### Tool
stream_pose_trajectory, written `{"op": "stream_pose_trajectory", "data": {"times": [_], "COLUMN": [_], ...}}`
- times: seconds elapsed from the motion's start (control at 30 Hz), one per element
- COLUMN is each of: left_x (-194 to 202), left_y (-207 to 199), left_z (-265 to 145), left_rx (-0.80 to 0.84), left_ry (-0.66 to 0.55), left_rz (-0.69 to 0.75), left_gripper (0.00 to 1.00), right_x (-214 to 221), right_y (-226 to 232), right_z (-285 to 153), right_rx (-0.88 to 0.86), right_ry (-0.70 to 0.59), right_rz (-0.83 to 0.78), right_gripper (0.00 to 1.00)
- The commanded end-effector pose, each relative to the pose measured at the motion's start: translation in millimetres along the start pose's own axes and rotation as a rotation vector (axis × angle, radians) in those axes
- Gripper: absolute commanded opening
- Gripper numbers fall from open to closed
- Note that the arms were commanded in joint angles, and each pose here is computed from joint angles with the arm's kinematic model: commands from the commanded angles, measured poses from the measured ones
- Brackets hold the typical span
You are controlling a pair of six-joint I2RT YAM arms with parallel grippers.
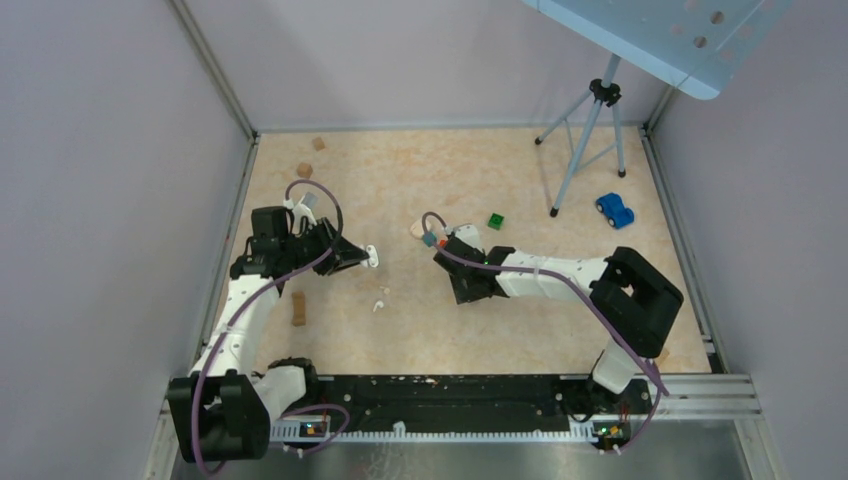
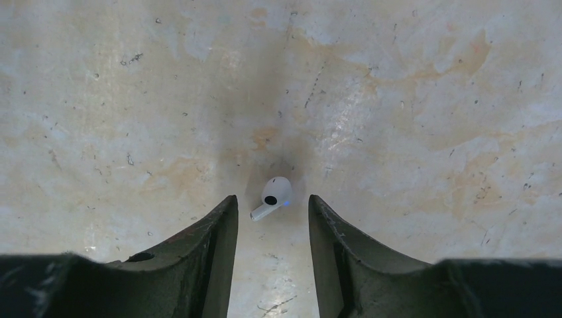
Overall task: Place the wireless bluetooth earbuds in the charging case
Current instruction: Pick up the left earbud from the center of the board.
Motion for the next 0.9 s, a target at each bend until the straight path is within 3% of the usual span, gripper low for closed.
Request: {"op": "stream_pose_trajectory", "data": {"times": [0.0,0.27,0.43,0.63,0.87], "left_x": [-8,-7,-7,-5,-4], "left_y": [-15,-16,-17,-18,-22], "left_z": [-6,-7,-8,-9,-12], "left_rx": [0.031,0.038,0.044,0.050,0.063], "left_ry": [-0.032,-0.033,-0.032,-0.033,-0.033], "left_rz": [0.051,0.051,0.052,0.054,0.062], "left_gripper": [0.14,0.14,0.14,0.14,0.14], "right_x": [-23,-16,-6,2,9], "right_y": [7,-1,-8,-7,-6], "right_z": [-14,-36,-25,-10,5], "right_rx": [-0.049,-0.128,-0.031,0.029,0.082], "right_ry": [-0.088,-0.196,-0.164,-0.134,-0.102], "right_rz": [0.086,0.287,0.434,0.579,0.615], "right_gripper": [0.43,0.43,0.40,0.44,0.40]}}
Point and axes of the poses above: each gripper's point midway between its finger pads, its own z axis out along the fingers, its own y axis along the line the jaws close on, x = y × z, the point moved 5 cm from there along -z, back along the fingers, and after that the axes turned 7 degrees about -z, right-handed, at the moved point
